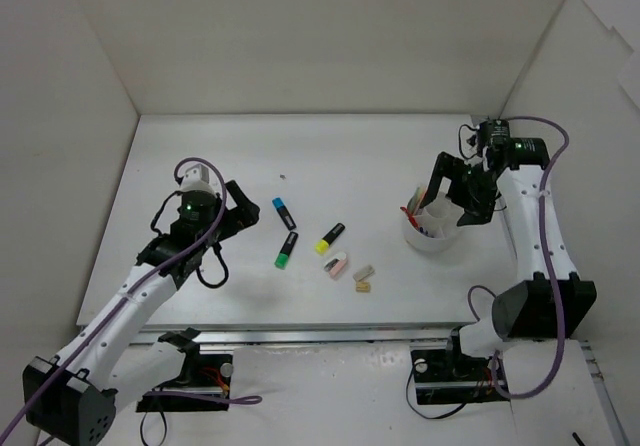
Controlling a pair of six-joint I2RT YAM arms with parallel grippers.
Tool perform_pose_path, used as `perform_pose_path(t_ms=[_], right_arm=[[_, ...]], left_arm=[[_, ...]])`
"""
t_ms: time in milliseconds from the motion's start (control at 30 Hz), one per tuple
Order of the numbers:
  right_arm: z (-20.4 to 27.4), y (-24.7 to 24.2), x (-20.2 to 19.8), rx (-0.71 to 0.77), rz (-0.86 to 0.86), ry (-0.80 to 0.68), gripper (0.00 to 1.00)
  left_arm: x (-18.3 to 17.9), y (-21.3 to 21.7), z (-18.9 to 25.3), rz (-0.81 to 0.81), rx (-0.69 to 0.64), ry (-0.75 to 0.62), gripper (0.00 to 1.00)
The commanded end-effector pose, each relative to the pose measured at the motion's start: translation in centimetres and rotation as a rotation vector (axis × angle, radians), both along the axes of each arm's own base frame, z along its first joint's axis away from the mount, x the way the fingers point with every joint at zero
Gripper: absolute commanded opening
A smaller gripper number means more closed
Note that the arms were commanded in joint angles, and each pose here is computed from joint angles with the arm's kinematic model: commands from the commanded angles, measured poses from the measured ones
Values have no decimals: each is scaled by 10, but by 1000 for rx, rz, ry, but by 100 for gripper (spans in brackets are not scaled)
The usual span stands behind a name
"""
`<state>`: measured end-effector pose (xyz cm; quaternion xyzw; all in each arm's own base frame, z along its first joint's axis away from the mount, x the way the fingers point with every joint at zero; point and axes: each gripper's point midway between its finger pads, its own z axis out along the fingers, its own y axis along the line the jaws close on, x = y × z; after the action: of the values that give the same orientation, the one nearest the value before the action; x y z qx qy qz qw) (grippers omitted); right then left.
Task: Sort the stationery into containers
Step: Place the pen in the storage box, then pick up the stationery from the center of the board.
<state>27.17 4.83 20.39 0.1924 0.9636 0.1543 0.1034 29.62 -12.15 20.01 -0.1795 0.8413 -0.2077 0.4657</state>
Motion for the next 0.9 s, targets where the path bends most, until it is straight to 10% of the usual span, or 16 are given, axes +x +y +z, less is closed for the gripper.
perform_pose_path(t_ms=[0, 333, 867], right_arm=[[47, -6, -2, -181, 62, -254, 98], [94, -10, 32, -250, -129, -905, 98], [66, -7, 27, -181, -192, -873, 98]], left_arm=[[10, -8, 7, -46, 24, 13, 100], [59, -33, -24, -64, 77, 149, 100], [107, -66, -82, 57, 131, 405, 100]])
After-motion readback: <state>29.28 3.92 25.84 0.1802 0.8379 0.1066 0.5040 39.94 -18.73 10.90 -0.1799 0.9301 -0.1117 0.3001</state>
